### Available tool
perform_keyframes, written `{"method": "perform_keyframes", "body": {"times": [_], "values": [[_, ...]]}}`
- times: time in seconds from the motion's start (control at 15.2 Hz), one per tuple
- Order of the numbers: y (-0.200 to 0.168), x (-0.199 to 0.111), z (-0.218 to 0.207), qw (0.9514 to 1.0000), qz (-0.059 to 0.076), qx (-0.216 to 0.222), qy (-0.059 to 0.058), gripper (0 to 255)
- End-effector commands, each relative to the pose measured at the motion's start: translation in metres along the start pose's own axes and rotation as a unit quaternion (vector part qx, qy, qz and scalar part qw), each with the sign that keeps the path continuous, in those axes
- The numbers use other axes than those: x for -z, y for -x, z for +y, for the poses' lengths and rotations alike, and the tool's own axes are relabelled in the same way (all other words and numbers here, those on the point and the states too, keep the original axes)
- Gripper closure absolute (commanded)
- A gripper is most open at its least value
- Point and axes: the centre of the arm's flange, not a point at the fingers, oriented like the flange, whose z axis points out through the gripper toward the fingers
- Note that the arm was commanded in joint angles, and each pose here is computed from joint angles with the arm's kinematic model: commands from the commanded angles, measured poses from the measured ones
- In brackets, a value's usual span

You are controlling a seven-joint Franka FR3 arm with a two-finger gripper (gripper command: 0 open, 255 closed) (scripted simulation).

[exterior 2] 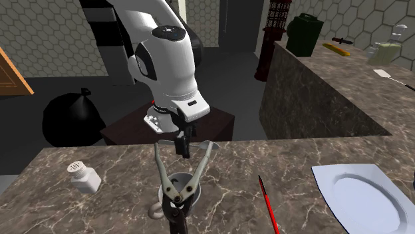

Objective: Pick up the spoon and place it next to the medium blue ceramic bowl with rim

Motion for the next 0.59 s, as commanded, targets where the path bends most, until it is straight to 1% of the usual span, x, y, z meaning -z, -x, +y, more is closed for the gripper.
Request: {"method": "perform_keyframes", "body": {"times": [0.0,0.2,0.26,0.53], "values": [[-0.0001,-0.0005,0.0001,1.0,0.0,0.0,0.0,0],[-0.0001,-0.0004,0.0001,1.0,0.0,0.0,0.0,0],[-0.0001,-0.0004,0.0001,1.0,0.0,0.0,0.0,255],[0.0001,-0.0004,0.0,1.0,0.0,0.0,0.0,255]]}}
